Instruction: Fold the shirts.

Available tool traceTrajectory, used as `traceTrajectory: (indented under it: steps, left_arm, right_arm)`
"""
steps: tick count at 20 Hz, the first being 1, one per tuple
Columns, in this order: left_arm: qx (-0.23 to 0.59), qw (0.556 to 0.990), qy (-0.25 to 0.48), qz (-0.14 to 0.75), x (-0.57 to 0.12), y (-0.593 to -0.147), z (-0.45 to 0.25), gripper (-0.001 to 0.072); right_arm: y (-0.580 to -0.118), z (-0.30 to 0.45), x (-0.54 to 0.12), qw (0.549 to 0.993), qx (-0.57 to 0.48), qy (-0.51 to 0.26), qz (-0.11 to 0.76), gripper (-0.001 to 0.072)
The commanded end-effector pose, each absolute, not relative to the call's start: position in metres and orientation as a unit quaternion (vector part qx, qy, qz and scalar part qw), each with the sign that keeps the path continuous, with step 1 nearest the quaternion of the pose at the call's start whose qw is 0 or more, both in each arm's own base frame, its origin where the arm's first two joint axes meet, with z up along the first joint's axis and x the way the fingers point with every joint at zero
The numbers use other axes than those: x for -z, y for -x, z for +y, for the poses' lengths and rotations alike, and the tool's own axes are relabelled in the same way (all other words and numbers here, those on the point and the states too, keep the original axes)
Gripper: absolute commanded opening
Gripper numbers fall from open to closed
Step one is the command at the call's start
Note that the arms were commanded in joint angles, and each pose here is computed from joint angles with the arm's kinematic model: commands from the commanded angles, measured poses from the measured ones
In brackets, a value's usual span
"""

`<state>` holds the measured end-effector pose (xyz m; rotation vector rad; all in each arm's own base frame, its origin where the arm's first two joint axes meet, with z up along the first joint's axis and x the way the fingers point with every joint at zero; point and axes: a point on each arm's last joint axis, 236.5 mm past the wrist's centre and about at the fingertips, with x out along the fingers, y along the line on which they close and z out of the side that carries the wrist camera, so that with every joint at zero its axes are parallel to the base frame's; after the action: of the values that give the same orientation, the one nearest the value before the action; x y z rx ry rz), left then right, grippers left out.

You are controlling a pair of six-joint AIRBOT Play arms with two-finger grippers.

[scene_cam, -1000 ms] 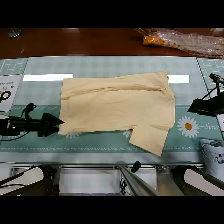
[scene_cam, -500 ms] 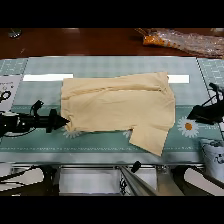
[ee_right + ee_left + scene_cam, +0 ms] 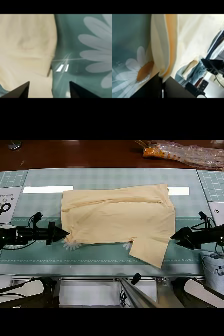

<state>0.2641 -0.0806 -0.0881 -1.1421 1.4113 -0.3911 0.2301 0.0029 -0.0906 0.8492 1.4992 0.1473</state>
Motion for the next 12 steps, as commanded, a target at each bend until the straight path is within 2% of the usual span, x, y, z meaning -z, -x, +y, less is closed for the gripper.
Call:
traceTrajectory:
  steps: [1,4,5,6,9,10,12]
  left_arm:
    - [0.171,0.599,0.492,0.608,0.087,-0.264,-0.081,0.0018]
    - [0.17,0.6,0.492,0.608,0.088,-0.264,-0.081,0.0018]
    - [0.169,0.6,0.492,0.607,0.088,-0.265,-0.08,0.0018]
    - [0.168,0.601,0.492,0.607,0.089,-0.265,-0.08,0.0018]
    - [0.167,0.602,0.492,0.607,0.089,-0.265,-0.079,0.0018]
    - [0.17,0.602,0.491,0.606,0.087,-0.266,-0.08,0.0018]
    - [0.182,0.61,0.49,0.595,0.076,-0.277,-0.077,0.0017]
  right_arm:
    - [-0.241,0.014,0.101,0.659,-0.054,-0.419,0.622,0.0537]
    - [-0.235,0.023,0.115,0.661,-0.05,-0.416,0.622,0.0535]
    - [-0.235,0.027,0.12,0.666,-0.051,-0.403,0.625,0.0507]
    - [-0.239,0.031,0.123,0.674,-0.052,-0.389,0.625,0.0447]
    - [-0.252,0.038,0.12,0.691,-0.062,-0.367,0.619,0.0122]
    - [-0.257,0.038,0.113,0.692,-0.07,-0.369,0.616,0.0037]
    - [-0.272,0.037,0.089,0.701,-0.095,-0.364,0.606,0.0017]
